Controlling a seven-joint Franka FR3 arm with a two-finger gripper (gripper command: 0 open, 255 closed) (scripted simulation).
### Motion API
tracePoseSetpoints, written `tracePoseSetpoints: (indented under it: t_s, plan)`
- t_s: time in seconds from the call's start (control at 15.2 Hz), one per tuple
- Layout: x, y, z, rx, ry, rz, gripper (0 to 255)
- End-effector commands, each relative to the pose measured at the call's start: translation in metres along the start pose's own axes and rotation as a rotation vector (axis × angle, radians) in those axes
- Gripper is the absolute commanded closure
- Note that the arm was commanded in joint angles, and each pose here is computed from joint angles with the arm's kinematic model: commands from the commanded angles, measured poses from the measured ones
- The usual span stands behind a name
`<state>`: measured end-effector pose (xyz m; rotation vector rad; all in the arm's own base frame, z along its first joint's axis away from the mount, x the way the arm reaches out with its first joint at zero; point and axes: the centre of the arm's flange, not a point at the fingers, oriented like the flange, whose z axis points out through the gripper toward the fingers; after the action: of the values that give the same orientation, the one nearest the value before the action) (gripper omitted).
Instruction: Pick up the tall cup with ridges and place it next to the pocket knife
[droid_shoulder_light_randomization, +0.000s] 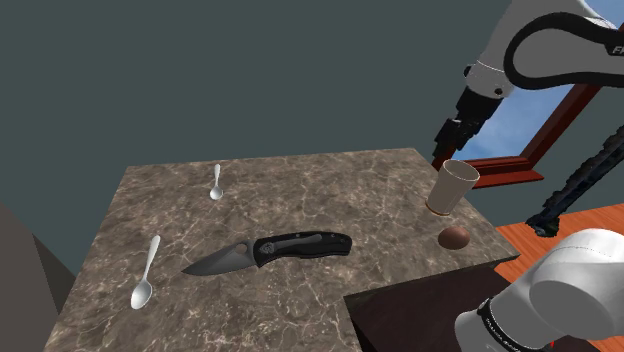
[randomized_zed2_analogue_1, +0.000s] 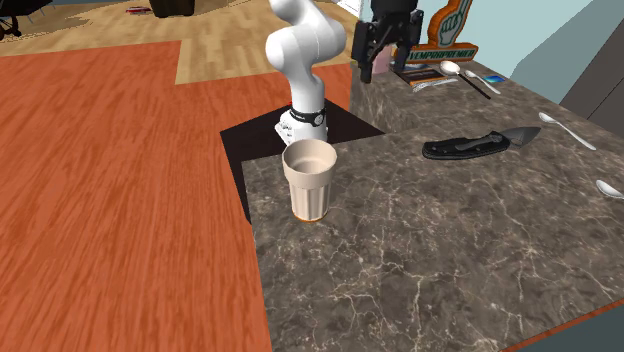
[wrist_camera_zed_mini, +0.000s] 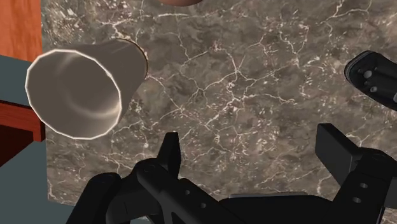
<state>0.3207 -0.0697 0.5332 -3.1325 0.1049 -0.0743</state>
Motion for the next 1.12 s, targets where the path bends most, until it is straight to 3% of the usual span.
tracePoseSetpoints:
  t_s: [0.0, 0.66, 1.06]
  plan:
    - [0.002, 0.02, 0.016, -0.013, -0.002, 0.005, 0]
    - [0.001, 0.111, 0.103, -0.071, -0.018, 0.034, 0]
    - [0.0, 0.119, 0.135, -0.074, -0.019, 0.036, 0]
